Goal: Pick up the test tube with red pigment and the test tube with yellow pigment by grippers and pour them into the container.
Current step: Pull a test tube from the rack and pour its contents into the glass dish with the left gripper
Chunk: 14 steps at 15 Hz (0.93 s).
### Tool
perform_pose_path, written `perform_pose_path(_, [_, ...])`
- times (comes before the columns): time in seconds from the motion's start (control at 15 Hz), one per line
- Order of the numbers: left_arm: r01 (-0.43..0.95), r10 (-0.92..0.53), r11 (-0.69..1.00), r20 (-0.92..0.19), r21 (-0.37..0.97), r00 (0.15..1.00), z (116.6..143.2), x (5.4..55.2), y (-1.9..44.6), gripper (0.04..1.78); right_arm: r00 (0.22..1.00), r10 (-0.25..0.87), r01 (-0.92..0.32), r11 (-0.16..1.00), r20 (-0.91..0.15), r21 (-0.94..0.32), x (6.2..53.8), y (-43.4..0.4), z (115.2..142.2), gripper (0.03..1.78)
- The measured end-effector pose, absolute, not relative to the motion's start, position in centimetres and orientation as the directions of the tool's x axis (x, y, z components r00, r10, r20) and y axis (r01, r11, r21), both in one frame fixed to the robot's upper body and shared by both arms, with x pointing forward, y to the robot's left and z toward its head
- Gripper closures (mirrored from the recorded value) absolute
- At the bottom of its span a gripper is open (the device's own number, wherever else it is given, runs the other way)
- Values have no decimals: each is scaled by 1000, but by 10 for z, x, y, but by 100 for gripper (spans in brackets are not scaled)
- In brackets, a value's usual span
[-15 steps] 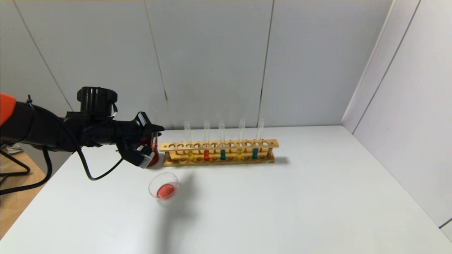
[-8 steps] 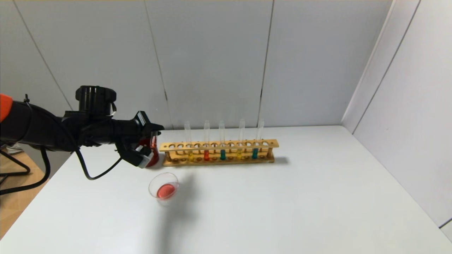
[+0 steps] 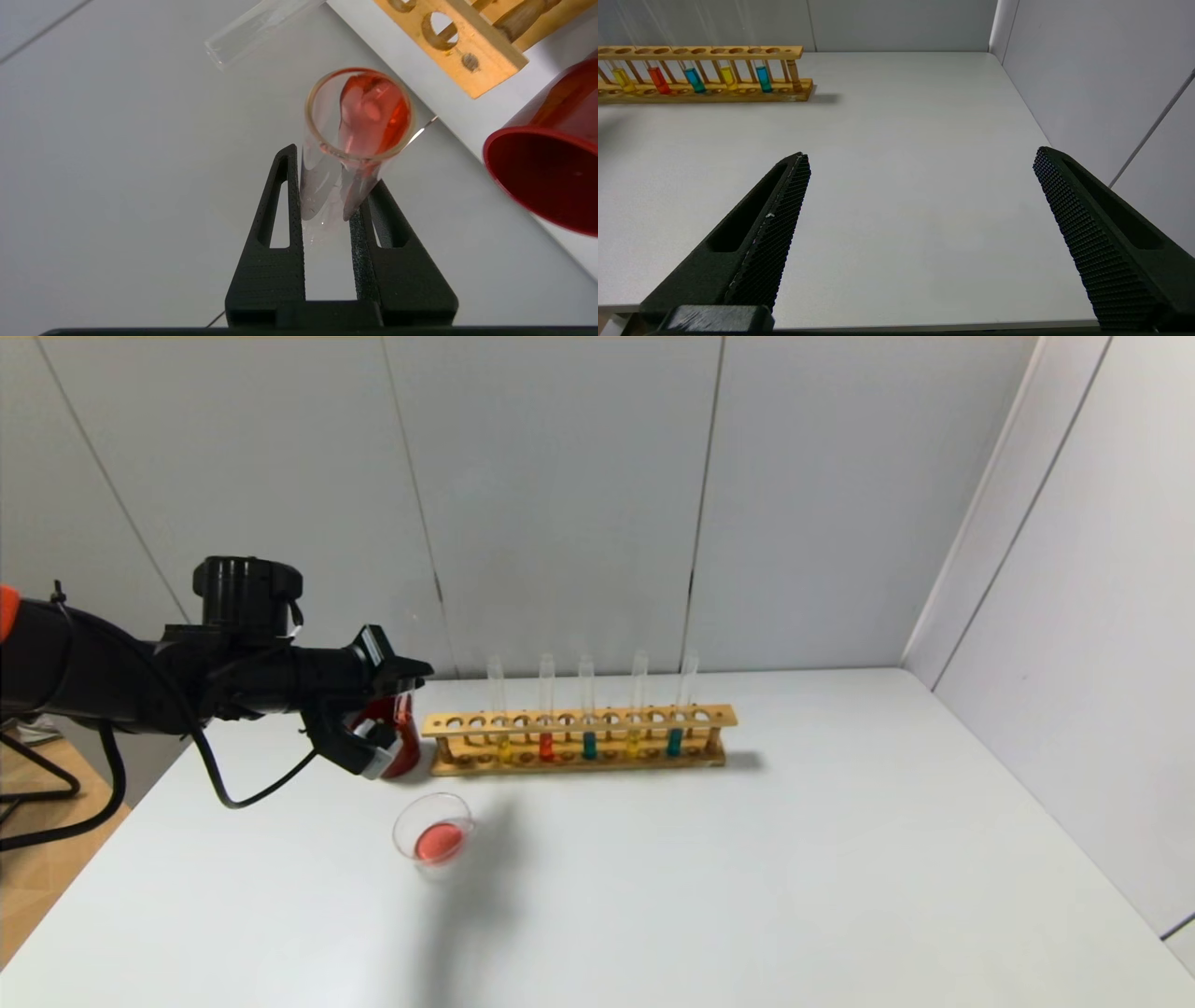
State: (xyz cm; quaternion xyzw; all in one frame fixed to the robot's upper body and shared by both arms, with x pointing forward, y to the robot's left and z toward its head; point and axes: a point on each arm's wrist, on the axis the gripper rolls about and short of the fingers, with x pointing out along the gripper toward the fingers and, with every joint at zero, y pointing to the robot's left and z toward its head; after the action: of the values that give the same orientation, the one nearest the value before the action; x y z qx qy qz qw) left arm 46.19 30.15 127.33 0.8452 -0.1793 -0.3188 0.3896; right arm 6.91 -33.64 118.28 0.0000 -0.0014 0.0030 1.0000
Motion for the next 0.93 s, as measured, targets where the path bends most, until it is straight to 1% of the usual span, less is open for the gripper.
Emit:
perform_pose_path(0.2, [-83, -555, -642, -388, 762, 736, 1278, 460, 301, 149, 1000, 6, -6, 1000, 3, 0, 69, -336, 1183, 6])
perform_pose_path(0.93, [-110, -556, -646, -367, 755, 746, 1284, 459, 298, 149, 1000, 6, -6, 1000, 3, 0, 69, -336, 1183, 6])
